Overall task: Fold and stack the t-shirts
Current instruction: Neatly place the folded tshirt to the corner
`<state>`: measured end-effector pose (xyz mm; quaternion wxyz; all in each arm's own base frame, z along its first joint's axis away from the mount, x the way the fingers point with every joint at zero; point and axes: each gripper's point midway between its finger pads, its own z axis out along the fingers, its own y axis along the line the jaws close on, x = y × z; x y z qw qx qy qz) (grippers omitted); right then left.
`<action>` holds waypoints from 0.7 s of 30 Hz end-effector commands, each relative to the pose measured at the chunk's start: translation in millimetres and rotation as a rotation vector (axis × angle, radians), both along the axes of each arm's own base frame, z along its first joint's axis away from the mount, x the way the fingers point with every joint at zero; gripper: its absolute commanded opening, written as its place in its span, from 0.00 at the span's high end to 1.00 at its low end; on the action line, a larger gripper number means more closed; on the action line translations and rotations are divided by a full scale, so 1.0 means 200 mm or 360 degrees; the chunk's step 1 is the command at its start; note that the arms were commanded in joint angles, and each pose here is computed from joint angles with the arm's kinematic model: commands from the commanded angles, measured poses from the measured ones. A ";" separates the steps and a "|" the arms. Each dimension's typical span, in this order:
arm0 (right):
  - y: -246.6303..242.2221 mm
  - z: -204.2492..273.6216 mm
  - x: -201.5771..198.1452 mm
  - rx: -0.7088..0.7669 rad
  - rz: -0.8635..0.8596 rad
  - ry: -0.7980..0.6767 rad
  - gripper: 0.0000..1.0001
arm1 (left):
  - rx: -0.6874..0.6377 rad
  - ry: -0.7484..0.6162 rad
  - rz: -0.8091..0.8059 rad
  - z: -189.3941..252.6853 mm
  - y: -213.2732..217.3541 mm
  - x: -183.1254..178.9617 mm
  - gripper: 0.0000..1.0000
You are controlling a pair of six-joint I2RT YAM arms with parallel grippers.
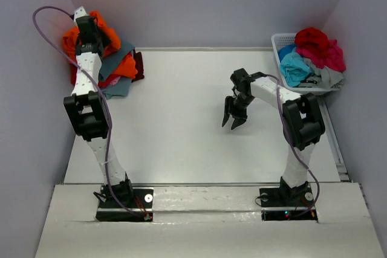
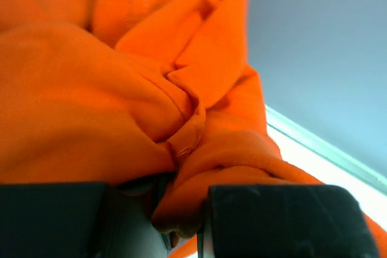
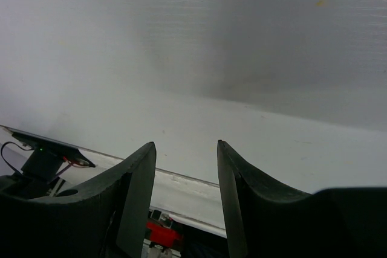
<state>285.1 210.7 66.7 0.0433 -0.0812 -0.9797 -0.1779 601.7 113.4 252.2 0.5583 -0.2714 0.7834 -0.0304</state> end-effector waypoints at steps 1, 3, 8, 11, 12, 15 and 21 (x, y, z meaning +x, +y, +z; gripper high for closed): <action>0.03 0.02 0.00 0.0034 0.0050 -0.0006 0.49 | 0.0329 -0.0095 -0.0286 0.35 -0.37 0.02 0.94; 0.03 0.03 0.00 0.0035 0.0053 -0.0002 0.50 | 0.0367 -0.0103 -0.0265 0.39 -0.38 0.01 0.94; 0.03 0.05 0.01 0.0036 0.0073 -0.0028 0.50 | 0.0329 -0.0136 -0.0381 0.38 -0.47 0.00 0.94; 0.02 0.03 0.00 0.0027 0.0081 -0.0022 0.50 | 0.0380 -0.0200 -0.0591 0.45 -0.64 -0.04 0.94; 0.02 0.03 -0.01 0.0033 0.0082 -0.0023 0.50 | 0.0417 -0.0232 -0.0695 0.47 -0.74 -0.06 0.94; 0.02 0.01 -0.02 0.0048 0.0079 -0.0020 0.50 | 0.0436 -0.0272 -0.0883 0.54 -0.91 -0.12 0.94; 0.01 0.00 -0.06 0.0067 0.0071 -0.0040 0.50 | 0.0388 -0.0242 -0.1170 0.47 -1.18 -0.19 0.94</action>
